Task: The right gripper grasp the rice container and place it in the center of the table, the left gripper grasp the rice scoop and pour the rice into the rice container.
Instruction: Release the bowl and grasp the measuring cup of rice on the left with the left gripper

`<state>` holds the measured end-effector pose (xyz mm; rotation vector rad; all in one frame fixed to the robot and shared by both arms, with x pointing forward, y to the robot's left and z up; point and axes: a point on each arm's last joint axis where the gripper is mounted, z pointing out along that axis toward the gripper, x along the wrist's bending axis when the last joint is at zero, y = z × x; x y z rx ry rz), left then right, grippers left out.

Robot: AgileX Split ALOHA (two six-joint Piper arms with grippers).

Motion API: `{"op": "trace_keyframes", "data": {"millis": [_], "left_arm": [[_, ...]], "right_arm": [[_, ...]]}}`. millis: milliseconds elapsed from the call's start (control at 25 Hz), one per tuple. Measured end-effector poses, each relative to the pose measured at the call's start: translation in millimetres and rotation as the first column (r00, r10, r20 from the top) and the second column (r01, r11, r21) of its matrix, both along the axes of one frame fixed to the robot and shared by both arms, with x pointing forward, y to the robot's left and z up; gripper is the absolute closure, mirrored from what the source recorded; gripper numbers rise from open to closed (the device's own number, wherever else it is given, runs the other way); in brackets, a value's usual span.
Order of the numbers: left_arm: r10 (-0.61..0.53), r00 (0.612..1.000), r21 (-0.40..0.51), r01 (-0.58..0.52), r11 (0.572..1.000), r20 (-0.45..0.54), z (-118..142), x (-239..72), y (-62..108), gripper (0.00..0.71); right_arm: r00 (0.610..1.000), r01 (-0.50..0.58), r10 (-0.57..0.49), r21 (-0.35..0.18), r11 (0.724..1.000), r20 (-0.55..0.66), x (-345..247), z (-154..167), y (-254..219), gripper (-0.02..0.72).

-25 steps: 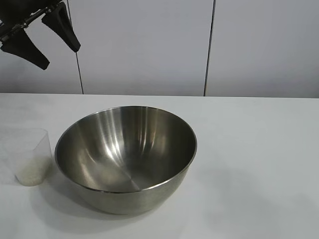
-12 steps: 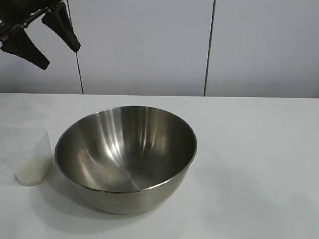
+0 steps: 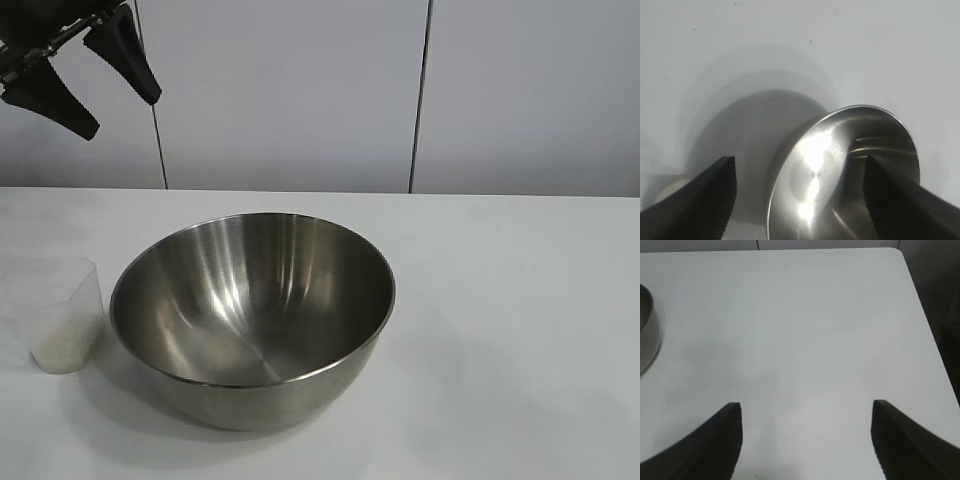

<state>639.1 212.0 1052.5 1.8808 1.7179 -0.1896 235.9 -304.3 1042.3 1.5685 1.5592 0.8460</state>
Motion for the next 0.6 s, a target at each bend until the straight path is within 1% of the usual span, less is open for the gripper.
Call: {"op": "trace_keyframes", "data": {"millis": [280, 480, 520, 600], "left_arm": [[0.038, 0.997, -0.002, -0.038, 0.999, 0.063, 1.8, 6.4, 1.0, 0.193], [0.083, 0.987, -0.007, -0.083, 0.997, 0.137, 4.4, 13.7, 2.6, 0.193], [0.082, 0.986, -0.005, -0.082, 0.997, 0.143, 4.5, 14.1, 2.7, 0.189], [0.064, 0.985, 0.008, -0.066, 0.998, 0.157, 5.3, 14.0, 3.8, 0.158]], "right_arm": [[1.000, 0.000, 0.000, 0.001, 1.000, 0.000, 0.0, 0.0, 0.0, 0.209], [1.000, 0.000, 0.000, 0.001, 1.000, 0.001, 0.0, 0.1, 0.0, 0.209], [1.000, 0.000, 0.000, 0.002, 1.000, 0.001, 0.0, 0.1, 0.1, 0.209], [1.000, 0.000, 0.000, 0.002, 1.000, 0.001, 0.0, 0.1, 0.1, 0.209]]}}
